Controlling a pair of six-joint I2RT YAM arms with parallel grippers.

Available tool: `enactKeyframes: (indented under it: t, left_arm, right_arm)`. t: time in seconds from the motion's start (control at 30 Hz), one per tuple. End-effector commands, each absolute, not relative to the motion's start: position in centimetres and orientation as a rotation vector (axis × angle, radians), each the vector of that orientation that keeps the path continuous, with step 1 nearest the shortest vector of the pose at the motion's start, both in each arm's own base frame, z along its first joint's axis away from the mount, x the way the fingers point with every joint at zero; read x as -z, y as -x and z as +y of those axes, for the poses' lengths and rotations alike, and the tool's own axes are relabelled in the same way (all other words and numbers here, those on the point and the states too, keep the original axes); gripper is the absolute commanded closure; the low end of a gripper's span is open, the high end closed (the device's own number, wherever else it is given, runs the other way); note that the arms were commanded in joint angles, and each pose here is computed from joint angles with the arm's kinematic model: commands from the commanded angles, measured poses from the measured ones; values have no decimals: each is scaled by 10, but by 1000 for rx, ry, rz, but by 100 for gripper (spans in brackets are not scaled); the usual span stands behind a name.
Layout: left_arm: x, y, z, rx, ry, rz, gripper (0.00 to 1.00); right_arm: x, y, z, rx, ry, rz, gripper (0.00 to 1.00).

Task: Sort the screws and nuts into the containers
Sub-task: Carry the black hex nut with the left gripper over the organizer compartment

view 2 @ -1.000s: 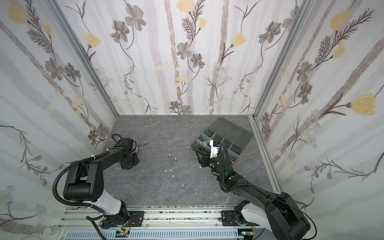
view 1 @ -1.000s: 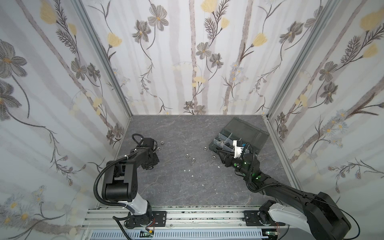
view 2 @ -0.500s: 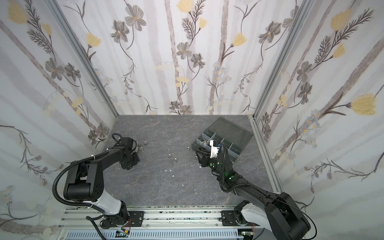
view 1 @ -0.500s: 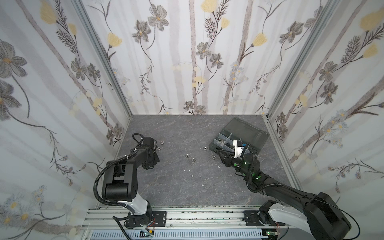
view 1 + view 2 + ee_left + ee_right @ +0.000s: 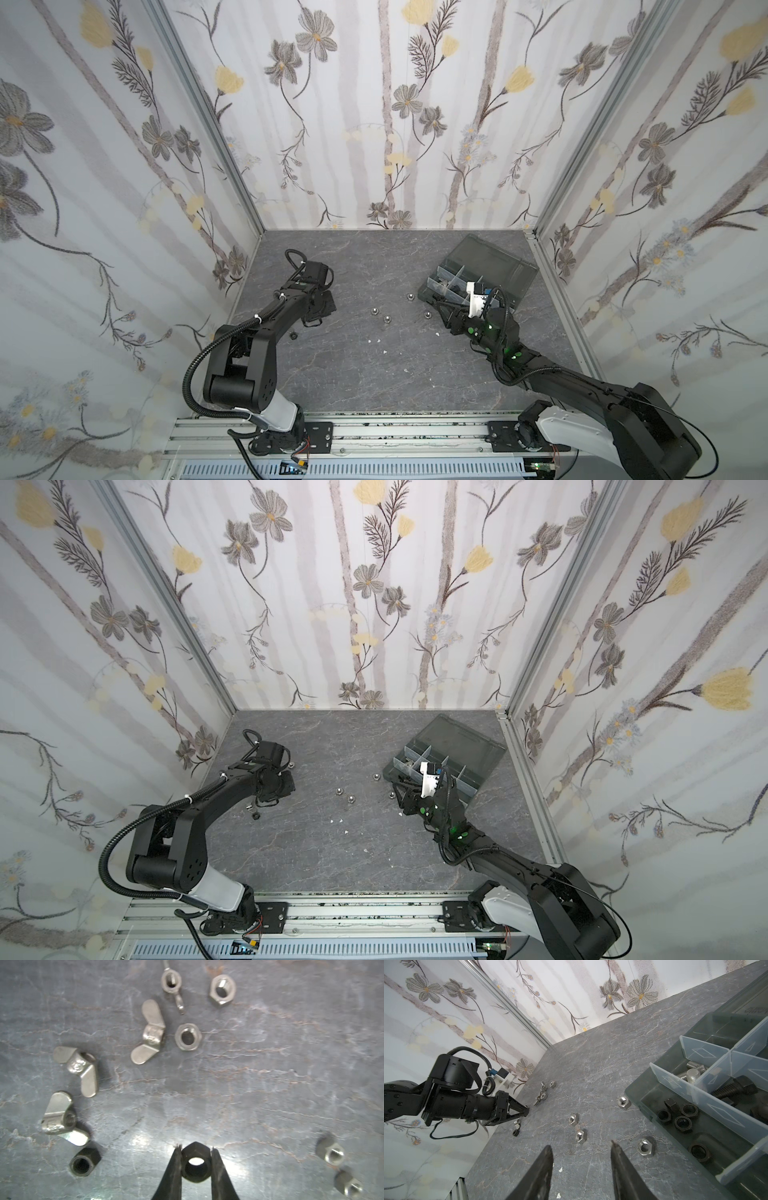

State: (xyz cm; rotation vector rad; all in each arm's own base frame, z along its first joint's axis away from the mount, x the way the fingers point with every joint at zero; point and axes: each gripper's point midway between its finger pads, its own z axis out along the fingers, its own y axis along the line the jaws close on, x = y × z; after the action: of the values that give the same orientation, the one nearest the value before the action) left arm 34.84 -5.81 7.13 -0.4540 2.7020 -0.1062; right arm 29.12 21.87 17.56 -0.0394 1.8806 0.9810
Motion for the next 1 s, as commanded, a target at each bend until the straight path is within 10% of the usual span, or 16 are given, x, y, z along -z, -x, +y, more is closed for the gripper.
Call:
enactKeyframes:
  t: [0.0,0.97]
  left_arm:
    - [-89,-354,-77,125,431,2678,81]
    - [-142,-395,-325,394,-90,2578,81]
  right_arm:
    - [-184,-295,214,-971,22,1831,53]
    - [-188,-293,132,-786,-269,1656,0]
